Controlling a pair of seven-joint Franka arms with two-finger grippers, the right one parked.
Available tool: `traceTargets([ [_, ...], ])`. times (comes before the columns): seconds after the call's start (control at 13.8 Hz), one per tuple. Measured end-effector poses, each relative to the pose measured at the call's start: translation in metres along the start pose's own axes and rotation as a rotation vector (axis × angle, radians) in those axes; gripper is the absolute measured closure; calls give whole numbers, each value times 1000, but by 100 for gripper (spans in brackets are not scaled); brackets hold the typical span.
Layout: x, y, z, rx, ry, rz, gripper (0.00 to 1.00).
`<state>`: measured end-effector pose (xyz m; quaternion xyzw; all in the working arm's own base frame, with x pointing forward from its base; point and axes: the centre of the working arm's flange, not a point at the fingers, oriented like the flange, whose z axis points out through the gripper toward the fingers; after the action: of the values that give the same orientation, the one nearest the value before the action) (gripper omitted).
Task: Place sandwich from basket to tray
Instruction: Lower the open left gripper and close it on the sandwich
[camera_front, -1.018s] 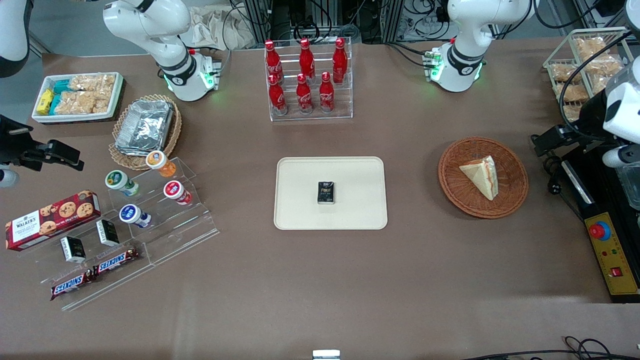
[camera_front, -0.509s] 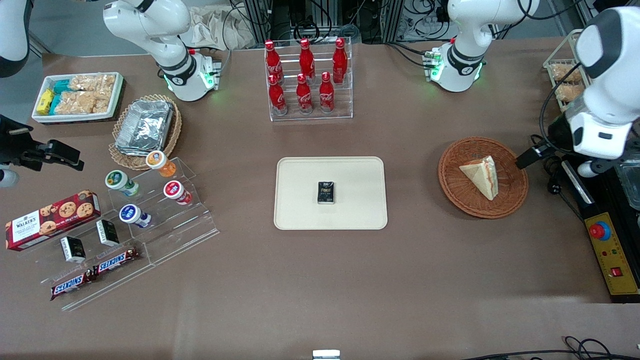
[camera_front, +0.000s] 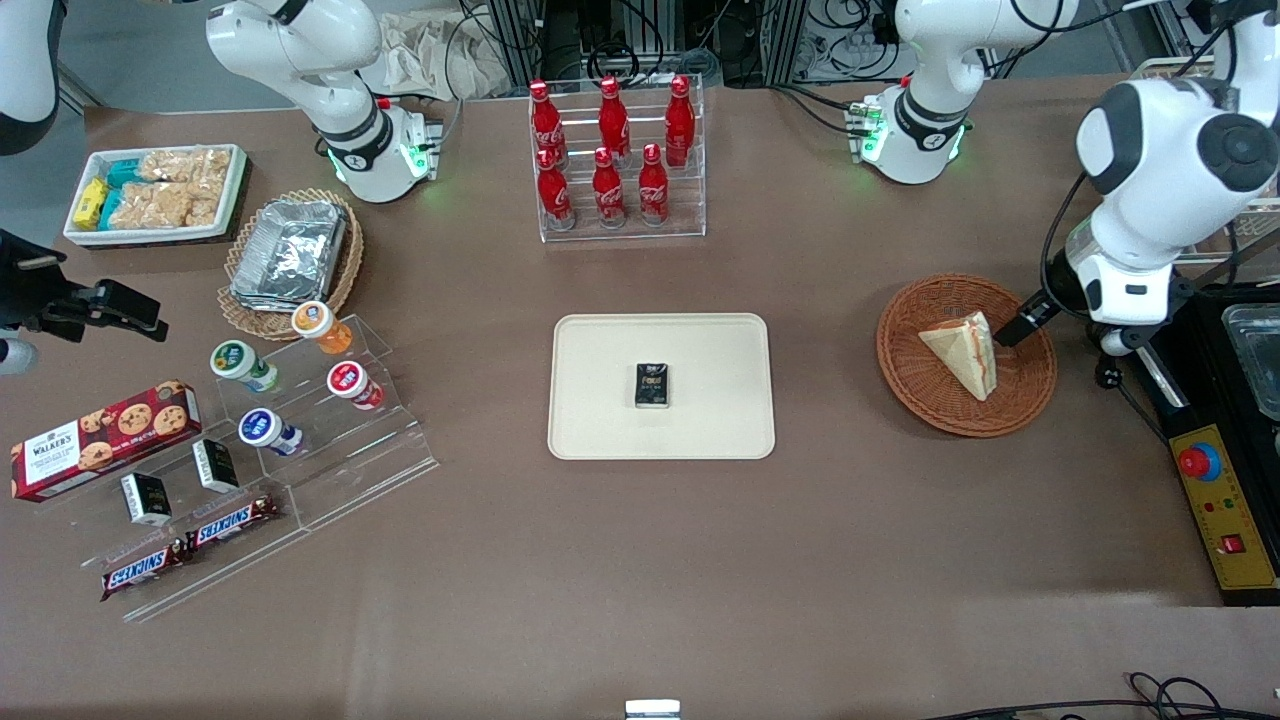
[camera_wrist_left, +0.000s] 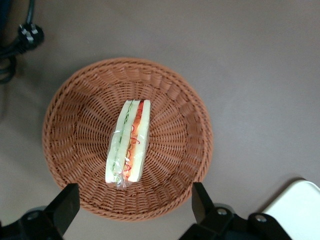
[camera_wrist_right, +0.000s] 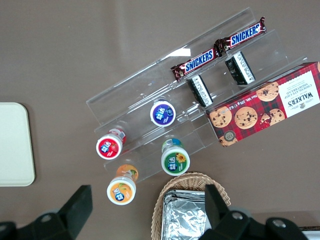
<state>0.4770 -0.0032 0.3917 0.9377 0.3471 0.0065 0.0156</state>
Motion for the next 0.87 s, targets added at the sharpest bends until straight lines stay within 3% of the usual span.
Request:
traceTargets([
  [0.22,-7,-8,45,-11,8,-28,0],
  [0.87,-25,-28,140,4,8,-24,0],
])
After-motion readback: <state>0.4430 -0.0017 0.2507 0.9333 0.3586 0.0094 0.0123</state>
